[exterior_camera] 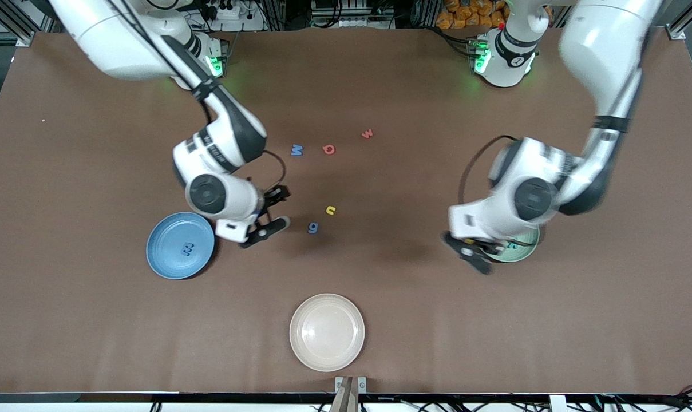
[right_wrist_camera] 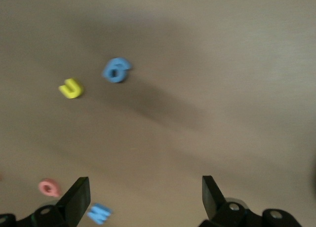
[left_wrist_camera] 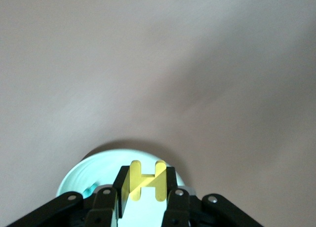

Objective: Sort upper and lower case letters into plates
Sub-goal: 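Carry the yellow H to the green plate while the right gripper reaches the letters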

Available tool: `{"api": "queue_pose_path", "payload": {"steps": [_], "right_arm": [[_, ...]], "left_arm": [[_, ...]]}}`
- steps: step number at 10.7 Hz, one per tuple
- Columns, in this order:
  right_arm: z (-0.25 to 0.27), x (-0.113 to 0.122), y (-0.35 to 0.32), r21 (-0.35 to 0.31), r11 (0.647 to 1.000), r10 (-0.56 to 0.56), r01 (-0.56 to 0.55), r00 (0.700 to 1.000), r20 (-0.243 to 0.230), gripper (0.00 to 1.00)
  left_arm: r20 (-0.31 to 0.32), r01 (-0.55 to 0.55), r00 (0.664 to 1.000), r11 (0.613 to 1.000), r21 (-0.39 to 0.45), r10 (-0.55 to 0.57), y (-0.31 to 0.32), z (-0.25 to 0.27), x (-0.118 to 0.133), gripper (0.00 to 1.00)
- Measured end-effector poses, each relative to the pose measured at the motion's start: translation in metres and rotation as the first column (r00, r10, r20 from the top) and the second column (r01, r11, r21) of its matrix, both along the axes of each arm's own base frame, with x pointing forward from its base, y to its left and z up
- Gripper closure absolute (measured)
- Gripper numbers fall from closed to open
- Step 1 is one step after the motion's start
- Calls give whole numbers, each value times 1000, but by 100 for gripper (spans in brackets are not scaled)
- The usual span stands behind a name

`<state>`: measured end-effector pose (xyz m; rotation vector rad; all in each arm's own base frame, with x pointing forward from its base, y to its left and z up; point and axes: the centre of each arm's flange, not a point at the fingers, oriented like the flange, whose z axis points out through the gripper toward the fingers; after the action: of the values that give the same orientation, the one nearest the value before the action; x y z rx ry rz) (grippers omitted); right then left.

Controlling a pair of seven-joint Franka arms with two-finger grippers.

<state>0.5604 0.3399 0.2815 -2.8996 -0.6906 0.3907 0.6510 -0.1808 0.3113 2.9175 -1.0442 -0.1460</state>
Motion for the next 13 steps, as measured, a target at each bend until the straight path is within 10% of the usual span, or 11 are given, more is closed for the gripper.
{"api": "queue_pose_path", "payload": {"steps": [7,13], "right_arm": [[-27,-153,188,-32,999,8,-7,1000,23,0],[-28,-228,226,-13,1000,-13,15,994,108,0]], "left_arm": [[-188,-290,932,949,121,309,37,-68,-19,65],[-92,-305,944,944,123,317,43,-28,5,0]]}}
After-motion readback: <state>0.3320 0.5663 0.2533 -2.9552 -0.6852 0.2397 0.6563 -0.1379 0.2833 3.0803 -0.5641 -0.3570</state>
